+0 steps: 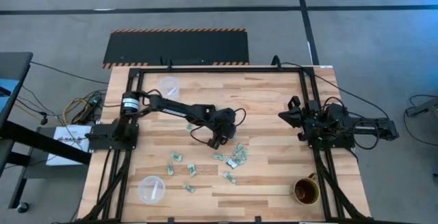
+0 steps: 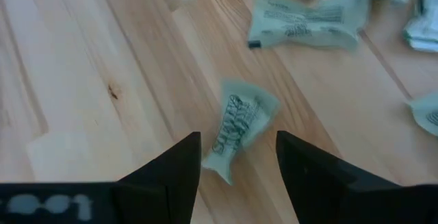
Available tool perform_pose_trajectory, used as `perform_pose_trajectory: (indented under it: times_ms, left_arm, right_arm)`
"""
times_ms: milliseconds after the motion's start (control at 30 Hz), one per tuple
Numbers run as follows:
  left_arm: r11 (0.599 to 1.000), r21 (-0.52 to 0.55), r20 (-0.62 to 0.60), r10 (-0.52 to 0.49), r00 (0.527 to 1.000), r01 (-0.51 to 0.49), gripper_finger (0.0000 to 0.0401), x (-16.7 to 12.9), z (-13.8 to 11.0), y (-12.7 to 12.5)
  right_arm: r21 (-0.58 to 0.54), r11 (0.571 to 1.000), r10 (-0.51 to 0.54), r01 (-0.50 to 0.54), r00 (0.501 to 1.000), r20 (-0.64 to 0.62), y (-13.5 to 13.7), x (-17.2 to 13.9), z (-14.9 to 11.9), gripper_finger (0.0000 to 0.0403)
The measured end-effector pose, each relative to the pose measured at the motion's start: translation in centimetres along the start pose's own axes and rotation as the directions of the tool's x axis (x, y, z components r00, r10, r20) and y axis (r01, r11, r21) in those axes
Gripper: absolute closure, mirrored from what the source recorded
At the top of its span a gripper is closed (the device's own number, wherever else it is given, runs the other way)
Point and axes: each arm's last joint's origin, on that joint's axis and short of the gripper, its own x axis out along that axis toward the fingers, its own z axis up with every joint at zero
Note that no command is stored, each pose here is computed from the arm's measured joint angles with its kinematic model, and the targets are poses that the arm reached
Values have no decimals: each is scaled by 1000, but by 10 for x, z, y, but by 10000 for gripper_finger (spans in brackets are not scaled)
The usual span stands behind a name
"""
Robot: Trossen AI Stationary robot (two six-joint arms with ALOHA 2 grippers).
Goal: Pick and place Stevia / Truvia into bins
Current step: Put the stevia packet into the bottom transparent container
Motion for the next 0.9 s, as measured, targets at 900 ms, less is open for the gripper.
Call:
perform_pose_trajectory:
  times_ms: [900]
  left_arm:
    - [995,-79,-35,-56,998,53,283,8,-9,3]
  right_arm:
    - [0,999,49,-49,999,-15,1,0,0,403]
